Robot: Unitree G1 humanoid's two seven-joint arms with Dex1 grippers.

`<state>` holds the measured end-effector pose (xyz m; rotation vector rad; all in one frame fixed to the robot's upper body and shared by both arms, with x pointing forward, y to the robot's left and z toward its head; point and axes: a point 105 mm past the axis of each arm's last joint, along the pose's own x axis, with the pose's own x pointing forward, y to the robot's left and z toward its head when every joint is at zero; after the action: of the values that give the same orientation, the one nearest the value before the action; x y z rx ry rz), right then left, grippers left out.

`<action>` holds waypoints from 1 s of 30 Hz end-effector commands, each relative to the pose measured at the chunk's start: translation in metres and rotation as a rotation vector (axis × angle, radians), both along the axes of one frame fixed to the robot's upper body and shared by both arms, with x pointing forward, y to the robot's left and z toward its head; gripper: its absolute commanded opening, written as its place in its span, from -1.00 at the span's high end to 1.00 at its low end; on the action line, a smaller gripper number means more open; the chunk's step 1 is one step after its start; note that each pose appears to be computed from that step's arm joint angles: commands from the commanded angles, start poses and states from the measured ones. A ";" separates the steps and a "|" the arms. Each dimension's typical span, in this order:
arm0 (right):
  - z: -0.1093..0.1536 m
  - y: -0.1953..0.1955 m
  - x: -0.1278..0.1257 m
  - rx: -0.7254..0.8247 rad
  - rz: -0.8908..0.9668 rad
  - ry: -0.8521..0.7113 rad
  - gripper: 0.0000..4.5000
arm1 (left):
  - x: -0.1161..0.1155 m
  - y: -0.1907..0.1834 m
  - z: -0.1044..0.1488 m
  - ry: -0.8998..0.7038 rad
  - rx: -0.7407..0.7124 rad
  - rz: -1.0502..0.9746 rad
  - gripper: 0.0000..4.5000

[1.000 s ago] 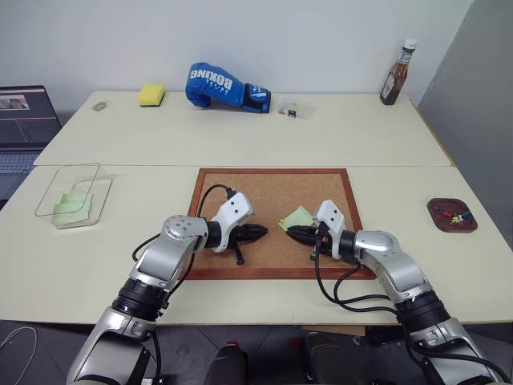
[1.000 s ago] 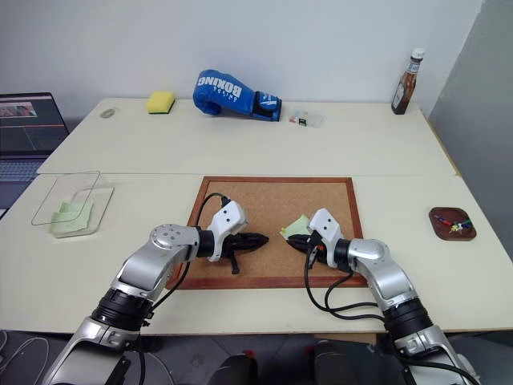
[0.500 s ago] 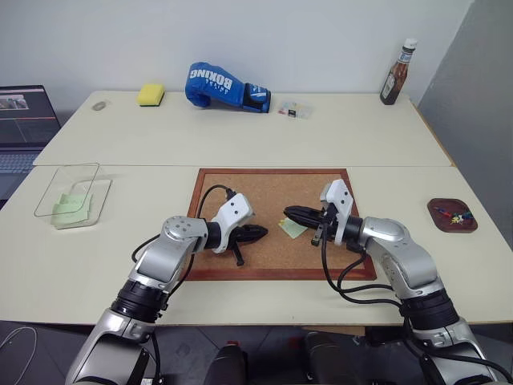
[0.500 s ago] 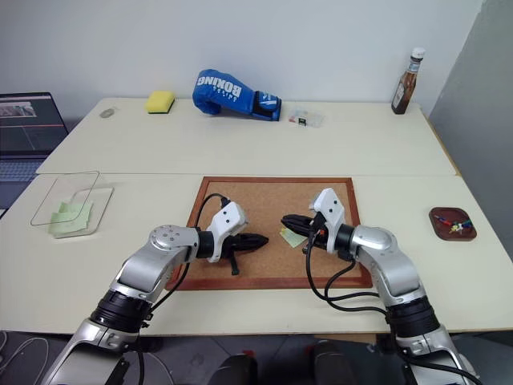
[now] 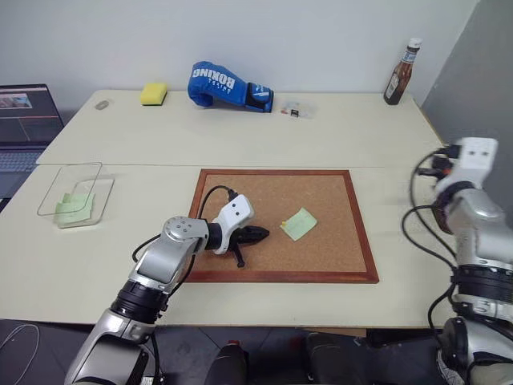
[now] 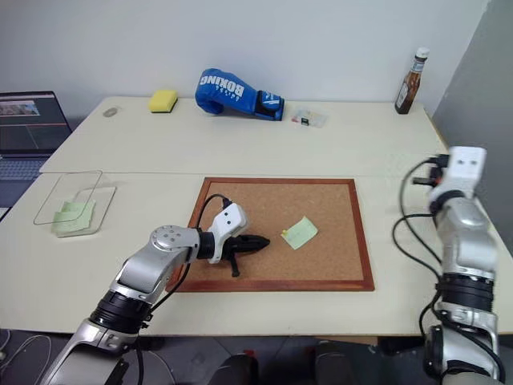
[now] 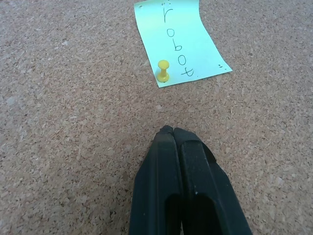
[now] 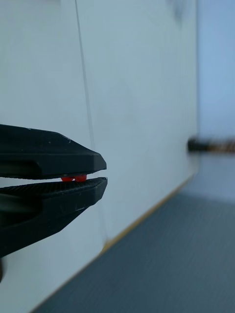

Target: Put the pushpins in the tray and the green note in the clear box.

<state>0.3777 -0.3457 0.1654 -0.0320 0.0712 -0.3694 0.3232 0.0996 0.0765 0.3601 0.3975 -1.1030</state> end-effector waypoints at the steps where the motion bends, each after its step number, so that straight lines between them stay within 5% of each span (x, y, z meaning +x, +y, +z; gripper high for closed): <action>1: -0.001 -0.031 -0.014 0.025 -0.128 0.017 0.97 | -0.017 0.005 -0.044 0.170 0.076 0.009 1.00; 7: -0.026 -0.032 -0.022 0.140 -0.124 0.091 0.97 | -0.016 0.007 -0.043 0.165 0.079 0.011 1.00; 21: -0.027 -0.027 -0.031 0.231 -0.104 0.101 0.97 | -0.016 0.007 -0.042 0.163 0.081 0.007 1.00; 30: -0.030 -0.027 -0.027 0.225 -0.092 0.099 0.18 | -0.015 0.006 -0.043 0.160 0.081 0.005 1.00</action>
<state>0.3482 -0.3699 0.1196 0.1872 0.2722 -0.4540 0.3250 0.1008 0.0756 0.3578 0.4070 -1.1026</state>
